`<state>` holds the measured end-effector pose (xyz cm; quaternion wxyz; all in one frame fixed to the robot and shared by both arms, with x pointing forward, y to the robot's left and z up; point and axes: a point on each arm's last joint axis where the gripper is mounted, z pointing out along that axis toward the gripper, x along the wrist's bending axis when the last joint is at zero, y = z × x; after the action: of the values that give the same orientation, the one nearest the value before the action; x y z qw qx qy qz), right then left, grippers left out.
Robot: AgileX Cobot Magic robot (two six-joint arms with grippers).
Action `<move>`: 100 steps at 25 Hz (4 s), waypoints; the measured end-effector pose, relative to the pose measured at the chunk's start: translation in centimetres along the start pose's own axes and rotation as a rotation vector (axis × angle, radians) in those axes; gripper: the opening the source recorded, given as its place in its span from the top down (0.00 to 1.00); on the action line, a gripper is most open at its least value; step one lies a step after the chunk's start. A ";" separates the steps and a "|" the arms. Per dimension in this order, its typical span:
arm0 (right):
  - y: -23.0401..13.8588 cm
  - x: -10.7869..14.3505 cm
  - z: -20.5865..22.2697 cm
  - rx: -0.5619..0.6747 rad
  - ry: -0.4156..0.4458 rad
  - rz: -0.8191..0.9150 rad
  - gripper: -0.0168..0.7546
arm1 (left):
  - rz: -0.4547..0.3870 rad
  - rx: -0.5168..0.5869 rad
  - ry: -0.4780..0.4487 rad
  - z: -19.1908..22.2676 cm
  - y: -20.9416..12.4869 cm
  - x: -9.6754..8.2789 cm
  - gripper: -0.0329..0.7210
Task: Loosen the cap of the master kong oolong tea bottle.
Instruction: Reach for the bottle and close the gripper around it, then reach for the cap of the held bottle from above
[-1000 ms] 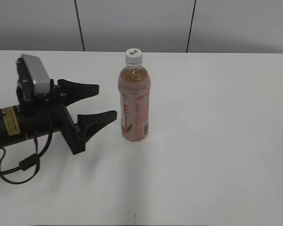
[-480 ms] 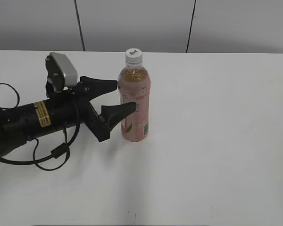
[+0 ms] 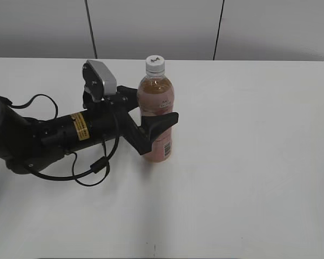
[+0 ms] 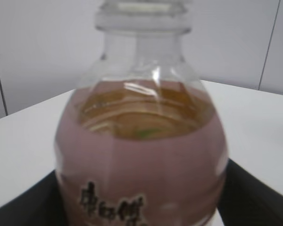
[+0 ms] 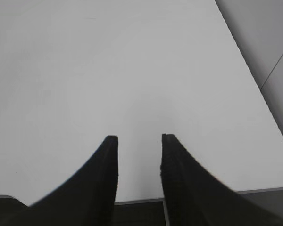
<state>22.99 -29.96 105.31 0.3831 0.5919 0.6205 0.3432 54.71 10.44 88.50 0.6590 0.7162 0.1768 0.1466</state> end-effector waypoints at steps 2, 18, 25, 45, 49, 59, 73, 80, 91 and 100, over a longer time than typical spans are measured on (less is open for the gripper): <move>0.0 0.0 0.0 0.000 0.000 0.000 0.67 | -0.019 -0.003 0.028 0.3 -0.3 0.1 0.26; 0.0 0.0 0.0 0.000 0.000 0.000 0.67 | -0.041 -0.013 0.079 0.4 -0.3 0.5 0.41; 0.0 0.0 0.0 0.000 0.000 0.000 0.67 | -0.017 -0.002 0.037 0.5 -0.4 0.2 0.41; 7.3 3.3 4.9 0.113 0.425 0.066 0.67 | 0.083 0.106 -0.035 0.2 0.9 -0.6 0.41; 10.5 3.7 8.4 0.255 0.503 0.182 0.66 | 0.135 0.191 0.010 -0.2 2.1 -0.3 0.41; 16.0 6.1 16.8 0.570 0.717 0.441 0.64 | 0.205 0.237 0.025 -0.4 2.7 -0.1 0.41; 19.8 16.6 24.1 0.811 0.625 0.572 0.59 | 0.341 0.292 0.036 -1.0 4.1 -0.1 0.41; 19.8 20.0 26.9 0.858 0.583 0.602 0.59 | 0.366 0.306 0.037 -1.0 3.9 0.0 0.41; 19.2 20.3 28.4 0.880 0.496 0.575 0.58 | 0.368 0.331 0.052 -1.1 3.7 0.1 0.41; 19.0 20.6 29.0 0.877 0.500 0.605 0.48 | 0.384 0.330 0.056 -1.1 3.8 0.2 0.41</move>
<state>57.39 -8.99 106.96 -0.1703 0.7471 0.5794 0.2776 54.60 11.28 92.34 0.4881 0.8301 0.0772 0.2582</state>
